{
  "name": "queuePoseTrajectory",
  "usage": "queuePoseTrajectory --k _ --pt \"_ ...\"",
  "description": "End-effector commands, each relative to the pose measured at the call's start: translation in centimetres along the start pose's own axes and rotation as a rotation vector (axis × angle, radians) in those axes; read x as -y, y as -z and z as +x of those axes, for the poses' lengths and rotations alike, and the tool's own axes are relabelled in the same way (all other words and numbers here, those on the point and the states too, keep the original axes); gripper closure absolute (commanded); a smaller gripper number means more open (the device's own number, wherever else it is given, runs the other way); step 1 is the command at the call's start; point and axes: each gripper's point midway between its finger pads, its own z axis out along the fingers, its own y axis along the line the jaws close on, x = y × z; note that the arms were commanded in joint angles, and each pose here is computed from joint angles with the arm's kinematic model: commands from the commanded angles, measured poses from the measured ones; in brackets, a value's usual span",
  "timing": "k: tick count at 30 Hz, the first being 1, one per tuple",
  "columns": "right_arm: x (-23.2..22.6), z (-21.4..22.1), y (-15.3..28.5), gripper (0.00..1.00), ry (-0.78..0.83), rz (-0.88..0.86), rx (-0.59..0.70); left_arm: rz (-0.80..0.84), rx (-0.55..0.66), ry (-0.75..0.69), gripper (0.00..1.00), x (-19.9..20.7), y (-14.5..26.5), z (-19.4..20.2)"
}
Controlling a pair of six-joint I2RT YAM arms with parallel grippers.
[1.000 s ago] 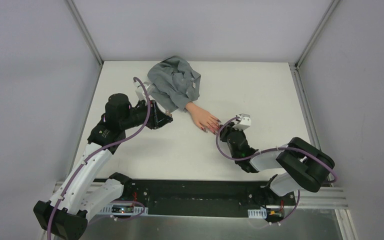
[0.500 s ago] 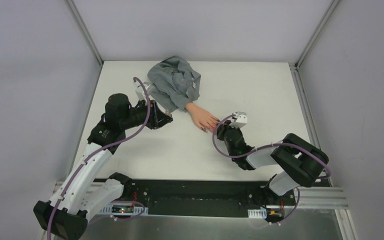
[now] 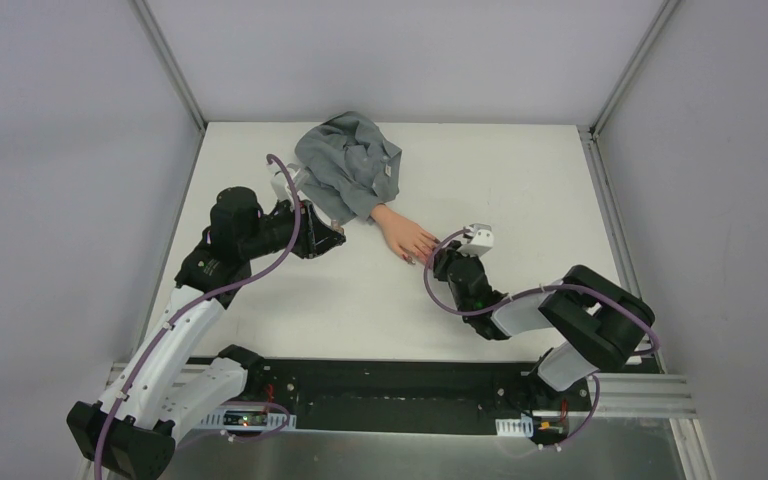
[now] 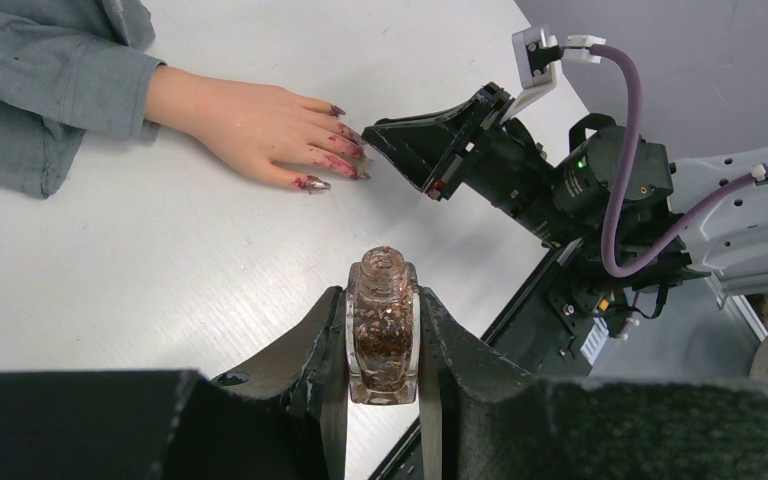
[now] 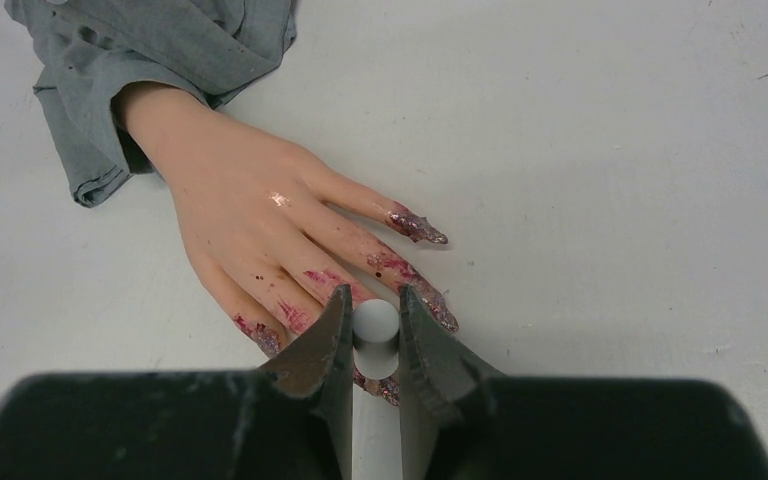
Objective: Paint the nails
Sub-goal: Paint the nail polish on the nail.
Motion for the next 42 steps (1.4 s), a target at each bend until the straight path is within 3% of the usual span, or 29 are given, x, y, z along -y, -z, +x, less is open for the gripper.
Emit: queuePoseTrajectory --k 1,42 --pt "0.0 -0.3 0.0 1.00 -0.026 0.003 0.021 0.014 0.053 -0.043 1.00 0.8 0.6 -1.6" --pt "1.4 0.0 0.7 1.00 -0.021 0.039 0.015 0.013 0.056 -0.045 1.00 0.8 0.7 -1.7"
